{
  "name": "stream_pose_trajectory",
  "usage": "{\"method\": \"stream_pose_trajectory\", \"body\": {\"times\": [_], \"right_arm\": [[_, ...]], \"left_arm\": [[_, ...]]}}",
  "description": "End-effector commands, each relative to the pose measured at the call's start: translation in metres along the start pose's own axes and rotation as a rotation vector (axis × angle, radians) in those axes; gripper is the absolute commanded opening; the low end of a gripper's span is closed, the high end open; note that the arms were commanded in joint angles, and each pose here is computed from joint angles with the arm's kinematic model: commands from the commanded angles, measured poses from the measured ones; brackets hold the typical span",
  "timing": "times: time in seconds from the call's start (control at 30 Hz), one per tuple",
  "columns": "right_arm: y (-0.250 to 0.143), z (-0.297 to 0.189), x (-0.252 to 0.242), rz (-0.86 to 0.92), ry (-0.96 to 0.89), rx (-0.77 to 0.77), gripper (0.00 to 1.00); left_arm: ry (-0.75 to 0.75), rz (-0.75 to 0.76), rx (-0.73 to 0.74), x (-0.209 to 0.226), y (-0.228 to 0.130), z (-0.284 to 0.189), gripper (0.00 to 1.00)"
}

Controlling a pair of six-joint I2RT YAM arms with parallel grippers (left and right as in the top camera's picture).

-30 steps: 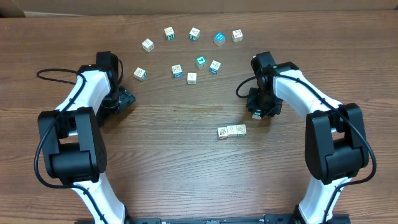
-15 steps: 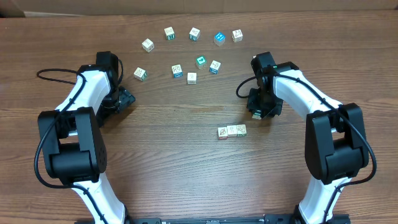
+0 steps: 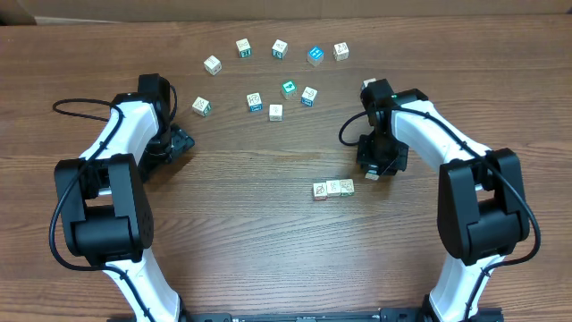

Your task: Form a horizontal line

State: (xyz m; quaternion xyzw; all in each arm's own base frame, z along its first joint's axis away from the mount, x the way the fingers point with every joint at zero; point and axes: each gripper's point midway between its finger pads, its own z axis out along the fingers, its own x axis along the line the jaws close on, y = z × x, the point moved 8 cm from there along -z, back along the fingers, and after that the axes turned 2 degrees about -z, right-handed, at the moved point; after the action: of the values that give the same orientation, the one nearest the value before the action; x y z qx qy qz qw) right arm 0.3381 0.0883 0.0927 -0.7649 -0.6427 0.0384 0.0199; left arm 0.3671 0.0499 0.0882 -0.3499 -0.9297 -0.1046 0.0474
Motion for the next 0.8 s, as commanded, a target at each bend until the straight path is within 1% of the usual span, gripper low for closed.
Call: {"method": "stream_pose_trajectory", "body": {"times": [0.0,0.17,0.43,0.5,0.57,0.77], "right_arm": [[-0.0008,-0.0188,0.0121,-0.033,0.040,-0.044,0.30],[-0.0080,-0.0186,0.0201,-0.109,0.030,-0.030,0.31],[-0.0059,-0.0184,0.0162,-0.099,0.025,-0.032,0.32],[-0.0073,-0.0183,0.0163,-0.124,0.028,-0.023,0.32],[-0.0094,-0.0181,0.0156,-0.158,0.025,-0.011,0.35],[-0.0062,-0.0183,0.0161,-0.145,0.029,-0.029,0.38]], "left_arm": [[0.033,0.010,-0.022,0.0038,0.0008,0.0007,1.00],[0.033,0.010,-0.022,0.0038,0.0008,0.0007,1.00],[0.033,0.010,-0.022,0.0038,0.0008,0.0007,0.99],[0.033,0.010,-0.022,0.0038,0.0008,0.0007,1.00],[0.033,0.010,-0.022,0.0038,0.0008,0.0007,0.99],[0.033,0.010,-0.022,0.0038,0.0007,0.0007,1.00]]}}
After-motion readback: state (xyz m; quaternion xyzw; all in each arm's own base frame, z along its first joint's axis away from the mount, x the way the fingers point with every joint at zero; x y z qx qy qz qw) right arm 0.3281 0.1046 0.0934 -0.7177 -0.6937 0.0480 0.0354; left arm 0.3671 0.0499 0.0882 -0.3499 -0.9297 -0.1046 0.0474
